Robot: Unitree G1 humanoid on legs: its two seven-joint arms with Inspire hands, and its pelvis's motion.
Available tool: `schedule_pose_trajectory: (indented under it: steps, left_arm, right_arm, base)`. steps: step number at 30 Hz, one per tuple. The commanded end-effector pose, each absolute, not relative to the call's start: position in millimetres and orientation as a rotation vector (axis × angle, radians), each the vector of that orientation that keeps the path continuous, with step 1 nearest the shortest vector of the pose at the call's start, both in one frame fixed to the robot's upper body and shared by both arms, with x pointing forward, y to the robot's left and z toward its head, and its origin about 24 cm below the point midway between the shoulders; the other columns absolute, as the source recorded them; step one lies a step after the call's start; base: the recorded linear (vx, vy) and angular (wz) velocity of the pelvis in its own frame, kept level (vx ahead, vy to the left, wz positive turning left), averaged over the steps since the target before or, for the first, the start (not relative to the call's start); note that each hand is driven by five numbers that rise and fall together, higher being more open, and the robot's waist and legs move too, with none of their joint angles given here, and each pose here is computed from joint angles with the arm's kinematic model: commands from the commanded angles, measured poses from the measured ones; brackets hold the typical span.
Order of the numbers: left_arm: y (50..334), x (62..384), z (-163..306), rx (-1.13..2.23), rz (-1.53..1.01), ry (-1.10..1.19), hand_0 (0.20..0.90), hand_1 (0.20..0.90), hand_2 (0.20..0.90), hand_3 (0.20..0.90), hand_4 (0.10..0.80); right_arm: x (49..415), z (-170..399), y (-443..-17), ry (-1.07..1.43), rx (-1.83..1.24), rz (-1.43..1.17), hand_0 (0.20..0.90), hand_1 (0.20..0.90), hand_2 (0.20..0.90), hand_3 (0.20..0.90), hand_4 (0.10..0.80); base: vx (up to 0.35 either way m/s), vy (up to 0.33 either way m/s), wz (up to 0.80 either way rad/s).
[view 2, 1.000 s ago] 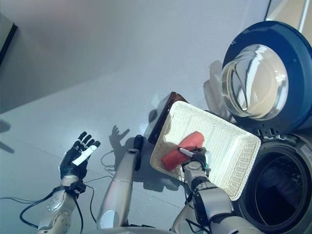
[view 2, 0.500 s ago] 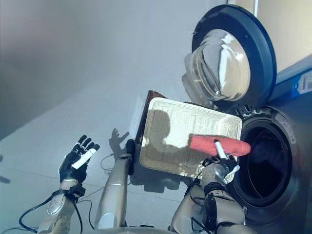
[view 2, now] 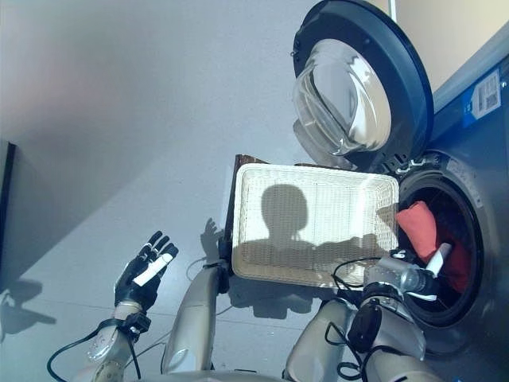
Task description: Pick up the clothes and place them into the washing machine
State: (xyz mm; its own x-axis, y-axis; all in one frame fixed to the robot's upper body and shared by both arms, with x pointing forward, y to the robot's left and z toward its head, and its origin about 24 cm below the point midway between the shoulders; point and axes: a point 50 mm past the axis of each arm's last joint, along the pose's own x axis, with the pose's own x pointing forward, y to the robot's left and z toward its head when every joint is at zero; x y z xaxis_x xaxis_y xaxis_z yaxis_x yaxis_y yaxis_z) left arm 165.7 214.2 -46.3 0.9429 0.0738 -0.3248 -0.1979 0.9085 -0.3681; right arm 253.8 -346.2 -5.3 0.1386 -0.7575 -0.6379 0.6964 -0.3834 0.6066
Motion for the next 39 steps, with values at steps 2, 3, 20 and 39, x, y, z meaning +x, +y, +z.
schedule_pose_trajectory:
  steps: [2,3,20,39]
  left_arm:
    - [214.3,164.4,-35.0,-0.42,0.122,0.235,0.9,0.9,0.9,0.9,0.8]
    - [214.0,164.1,-35.5,-0.421,0.121,0.239,0.9,0.9,0.9,0.9,0.8]
    - [215.9,159.2,-31.8,-0.407,0.094,0.237,0.9,0.9,0.9,0.9,0.8]
    - [224.3,160.7,-29.8,-0.424,0.151,0.214,0.9,0.9,0.9,0.9,0.8]
  right_arm:
    - [238.0,35.2,-393.7,-0.322,1.163,-1.657,0.2,0.2,0.2,0.2,0.3]
    - [238.2,38.1,-396.1,-0.326,1.168,-1.661,0.2,0.2,0.2,0.2,0.3]
    - [217.6,117.0,-458.5,-0.525,1.091,-1.72,0.2,0.2,0.2,0.2,0.3]
    - [224.1,83.6,-440.7,-0.398,1.09,-1.725,0.9,0.9,0.9,0.9,0.8]
  base:
    - [-0.003,0.038,-0.16]
    - [0.009,0.024,-0.13]
    - [0.005,0.0,-0.04]
    - [0.003,-0.001,-0.01]
